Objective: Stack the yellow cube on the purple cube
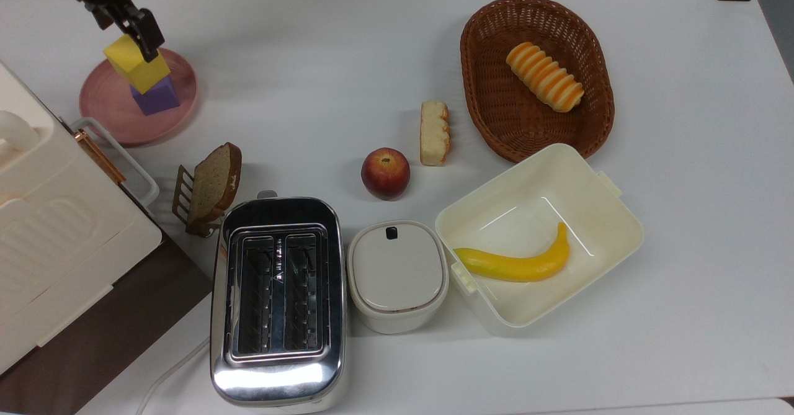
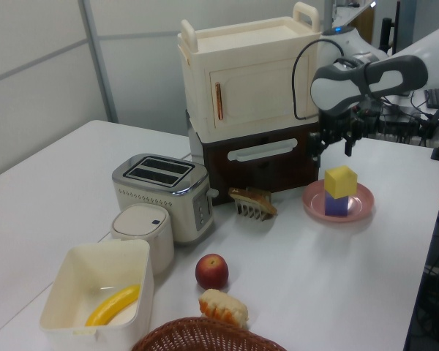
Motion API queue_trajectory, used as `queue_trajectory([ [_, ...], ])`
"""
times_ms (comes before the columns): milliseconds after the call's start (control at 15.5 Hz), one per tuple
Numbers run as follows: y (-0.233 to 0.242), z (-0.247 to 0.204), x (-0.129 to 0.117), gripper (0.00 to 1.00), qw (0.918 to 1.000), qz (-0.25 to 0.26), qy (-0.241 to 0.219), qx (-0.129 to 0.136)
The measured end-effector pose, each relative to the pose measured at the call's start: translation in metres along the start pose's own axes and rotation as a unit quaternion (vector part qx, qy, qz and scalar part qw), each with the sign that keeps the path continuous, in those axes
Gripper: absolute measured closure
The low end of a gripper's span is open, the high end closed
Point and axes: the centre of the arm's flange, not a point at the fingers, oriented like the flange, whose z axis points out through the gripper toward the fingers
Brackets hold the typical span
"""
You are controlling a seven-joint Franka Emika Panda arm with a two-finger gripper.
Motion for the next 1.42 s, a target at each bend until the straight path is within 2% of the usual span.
queue_trajectory([
  [194,-0.032,-0.047,-0.004,0.00,0.9996,0.001,0.026,0.008],
  [323,-0.082,-0.092,-0.012,0.00,0.9988,-0.023,0.041,0.016],
  [516,-0.169,-0.138,-0.047,0.00,0.9943,-0.095,0.041,0.024],
  [710,-0.251,-0.158,-0.097,0.00,0.9830,-0.176,0.042,0.032],
  [839,-0.284,-0.160,-0.126,0.00,0.9764,-0.211,0.033,0.032],
  [968,-0.296,-0.159,-0.138,0.00,0.9739,-0.224,0.020,0.033],
  [1097,-0.292,-0.155,-0.136,0.00,0.9752,-0.219,0.011,0.032],
  [1420,-0.237,-0.135,-0.091,0.00,0.9861,-0.165,-0.005,0.020],
])
